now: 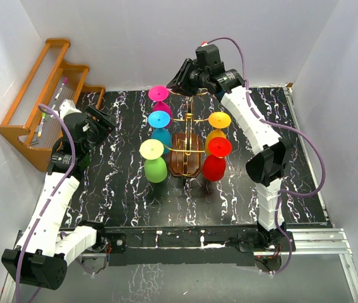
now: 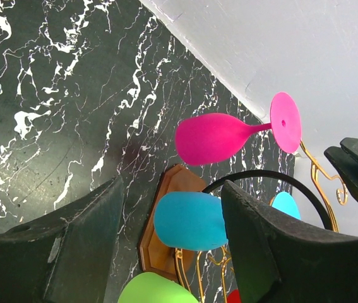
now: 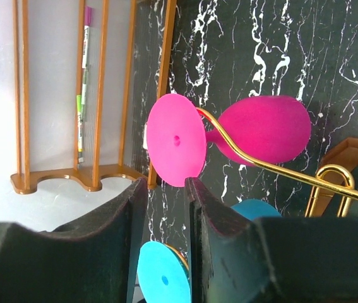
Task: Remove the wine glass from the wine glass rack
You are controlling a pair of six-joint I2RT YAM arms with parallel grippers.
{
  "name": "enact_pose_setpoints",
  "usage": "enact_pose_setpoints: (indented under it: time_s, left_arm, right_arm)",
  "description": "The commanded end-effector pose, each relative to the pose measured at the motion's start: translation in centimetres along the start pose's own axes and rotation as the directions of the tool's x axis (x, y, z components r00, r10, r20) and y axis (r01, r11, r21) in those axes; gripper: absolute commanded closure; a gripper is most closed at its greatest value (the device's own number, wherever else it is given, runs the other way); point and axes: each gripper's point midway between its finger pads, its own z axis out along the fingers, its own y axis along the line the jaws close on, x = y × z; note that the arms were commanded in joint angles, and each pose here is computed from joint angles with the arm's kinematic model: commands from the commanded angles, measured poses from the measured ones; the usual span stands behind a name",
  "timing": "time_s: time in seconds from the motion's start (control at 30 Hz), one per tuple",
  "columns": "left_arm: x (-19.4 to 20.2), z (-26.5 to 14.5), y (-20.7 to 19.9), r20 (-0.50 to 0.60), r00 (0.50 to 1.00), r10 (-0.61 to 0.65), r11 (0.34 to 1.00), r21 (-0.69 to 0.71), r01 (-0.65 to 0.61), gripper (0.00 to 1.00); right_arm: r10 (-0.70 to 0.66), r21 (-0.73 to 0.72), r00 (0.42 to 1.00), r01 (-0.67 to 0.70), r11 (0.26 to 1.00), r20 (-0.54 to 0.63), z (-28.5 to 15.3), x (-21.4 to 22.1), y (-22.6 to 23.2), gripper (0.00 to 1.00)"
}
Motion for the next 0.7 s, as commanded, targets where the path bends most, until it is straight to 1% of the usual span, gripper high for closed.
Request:
enact_pose_setpoints:
  time_s: [0.0, 0.23, 0.3, 0.43, 0.67]
  left_arm:
    - [-1.3, -1.0, -1.1, 0.035, 0.999, -0.012, 1.000, 0.028, 0.011, 0.39]
    - [-1.3, -1.1, -0.9, 0.039, 0.999, -0.011, 1.000, 0.020, 0.010, 0.39]
    - [-1.3, -1.1, -0.8, 0.041, 0.999, -0.010, 1.000, 0.017, 0.009, 0.39]
    - [-1.2, -1.0, -0.6, 0.040, 0.999, -0.011, 1.000, 0.012, 0.010, 0.39]
    - [-1.1, -1.0, -0.3, 0.041, 0.999, -0.015, 1.000, 0.006, 0.015, 0.39]
  right_arm:
    - [-0.036, 0.013, 0.999, 0.036, 0.999, 0.022, 0.7, -0.2, -0.3, 0.66]
    - [-0.033, 0.031, 0.999, 0.032, 0.999, 0.017, 1.5, 0.1, -1.0, 0.66]
    - [-0.058, 0.041, 0.998, 0.058, 0.997, 0.013, 1.6, 0.2, -1.4, 0.66]
    - [-0.064, 0.058, 0.998, 0.064, 0.996, 0.008, 2.0, 0.5, -1.9, 0.66]
    - [-0.075, 0.041, 0.997, 0.074, 0.996, 0.011, 2.6, 0.6, -1.9, 0.66]
